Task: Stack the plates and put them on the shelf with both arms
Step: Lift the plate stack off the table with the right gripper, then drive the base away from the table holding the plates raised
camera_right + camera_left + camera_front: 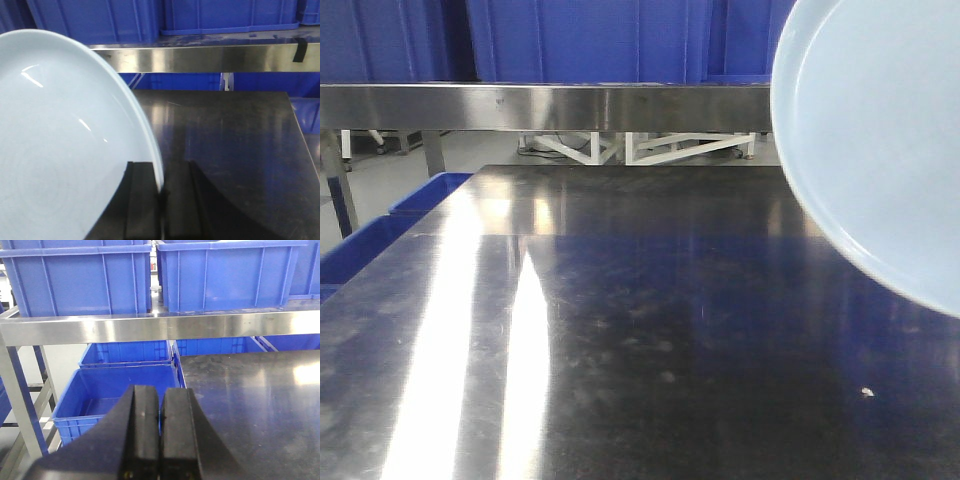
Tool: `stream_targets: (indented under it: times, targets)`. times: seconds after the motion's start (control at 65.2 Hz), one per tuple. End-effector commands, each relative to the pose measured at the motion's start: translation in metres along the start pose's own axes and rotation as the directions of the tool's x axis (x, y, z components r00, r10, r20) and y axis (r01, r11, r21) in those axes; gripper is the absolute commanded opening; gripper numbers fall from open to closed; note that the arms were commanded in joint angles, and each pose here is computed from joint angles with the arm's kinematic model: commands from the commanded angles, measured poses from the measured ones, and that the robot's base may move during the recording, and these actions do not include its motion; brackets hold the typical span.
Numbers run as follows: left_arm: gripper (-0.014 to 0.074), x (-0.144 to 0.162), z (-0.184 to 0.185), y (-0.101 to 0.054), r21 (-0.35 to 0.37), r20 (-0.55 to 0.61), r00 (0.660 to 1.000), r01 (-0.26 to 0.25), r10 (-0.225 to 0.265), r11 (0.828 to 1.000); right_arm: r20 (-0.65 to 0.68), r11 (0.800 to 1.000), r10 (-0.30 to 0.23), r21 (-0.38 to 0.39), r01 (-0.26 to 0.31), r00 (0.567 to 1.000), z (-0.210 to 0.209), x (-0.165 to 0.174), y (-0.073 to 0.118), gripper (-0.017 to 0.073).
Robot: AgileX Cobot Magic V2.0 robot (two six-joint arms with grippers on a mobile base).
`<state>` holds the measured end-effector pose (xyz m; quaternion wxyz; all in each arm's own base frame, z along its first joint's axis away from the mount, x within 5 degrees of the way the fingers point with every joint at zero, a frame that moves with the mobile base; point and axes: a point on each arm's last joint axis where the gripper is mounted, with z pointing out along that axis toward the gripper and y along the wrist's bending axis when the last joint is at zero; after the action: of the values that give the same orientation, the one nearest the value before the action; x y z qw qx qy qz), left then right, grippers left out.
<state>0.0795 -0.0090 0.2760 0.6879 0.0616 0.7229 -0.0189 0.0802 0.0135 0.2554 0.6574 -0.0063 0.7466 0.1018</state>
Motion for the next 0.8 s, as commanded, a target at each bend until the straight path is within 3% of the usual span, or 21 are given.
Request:
stream_targets:
  times: [0.0,0.276,0.783]
  targets:
    - [0.0082,-0.0187,-0.0016,0.0014,-0.008,0.113,0.993,0.016,-0.015,1.000,0.133,1.000,-0.007,0.010,0.006,0.991,-0.0036,-0.0242,0.0010,0.0058]
    - [0.0082,-0.0187,-0.0016,0.0014,-0.008,0.113,0.993,0.016,-0.015,1.000,0.198,1.000,-0.008,0.020,0.004,0.980,-0.0046,-0.0298,0.0001,0.0058]
    - [0.0082,-0.0187,-0.0016,0.0014,-0.008,0.113,0.993,0.016,-0.015,1.000,0.156,1.000,-0.001,0.015,-0.001,0.988,-0.0034,-0.0241,0.0002,0.0058]
